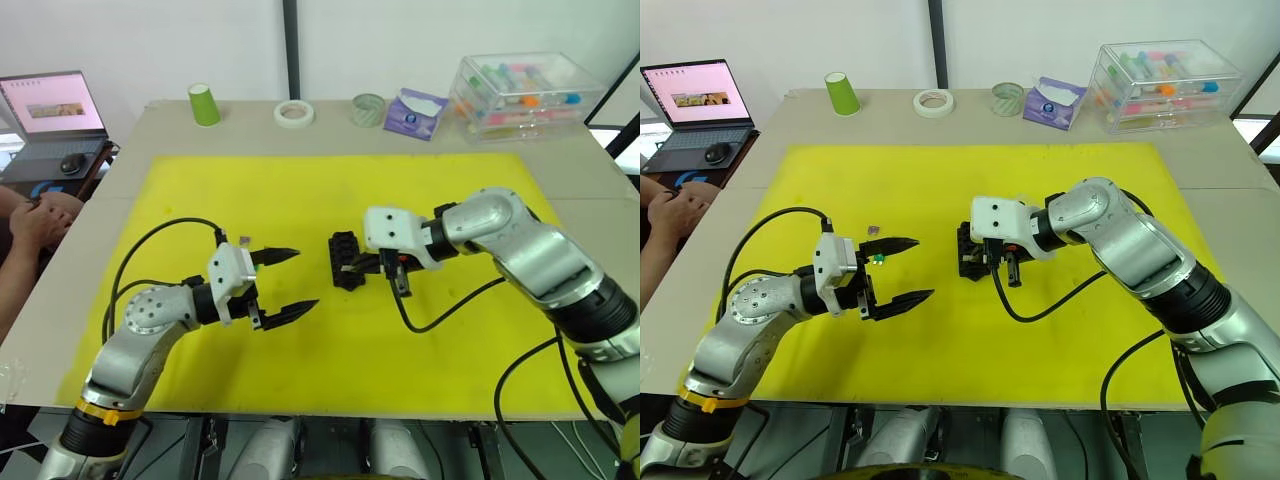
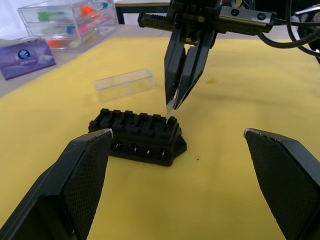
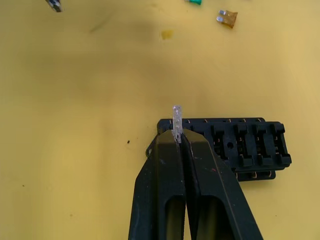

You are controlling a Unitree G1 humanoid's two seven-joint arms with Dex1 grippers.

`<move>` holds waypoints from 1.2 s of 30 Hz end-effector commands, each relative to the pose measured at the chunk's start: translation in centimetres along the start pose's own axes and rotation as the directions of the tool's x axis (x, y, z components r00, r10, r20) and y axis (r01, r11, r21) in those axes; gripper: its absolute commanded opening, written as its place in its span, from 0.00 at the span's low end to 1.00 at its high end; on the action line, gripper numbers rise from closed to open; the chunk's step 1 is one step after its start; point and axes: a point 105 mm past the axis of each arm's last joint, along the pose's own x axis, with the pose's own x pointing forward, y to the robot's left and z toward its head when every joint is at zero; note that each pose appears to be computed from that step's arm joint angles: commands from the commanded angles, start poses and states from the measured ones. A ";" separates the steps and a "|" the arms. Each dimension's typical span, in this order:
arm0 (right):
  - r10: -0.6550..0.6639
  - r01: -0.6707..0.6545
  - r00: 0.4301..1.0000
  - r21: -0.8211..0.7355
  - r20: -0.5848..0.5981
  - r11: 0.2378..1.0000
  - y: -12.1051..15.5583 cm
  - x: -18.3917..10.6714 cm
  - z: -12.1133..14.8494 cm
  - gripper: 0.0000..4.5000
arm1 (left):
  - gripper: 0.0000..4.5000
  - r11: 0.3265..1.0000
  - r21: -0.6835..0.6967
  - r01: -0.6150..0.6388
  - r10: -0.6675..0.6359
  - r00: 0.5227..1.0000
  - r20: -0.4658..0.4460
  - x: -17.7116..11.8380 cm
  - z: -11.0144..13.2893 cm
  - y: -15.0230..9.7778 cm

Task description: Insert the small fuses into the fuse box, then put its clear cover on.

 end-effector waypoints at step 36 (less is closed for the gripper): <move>-0.010 0.008 0.999 -0.063 -0.040 0.998 -0.9 0.2 -1.0 0.00 | 0.98 1.000 0.017 0.014 -0.014 0.999 0.030 0.8 1.4 -0.1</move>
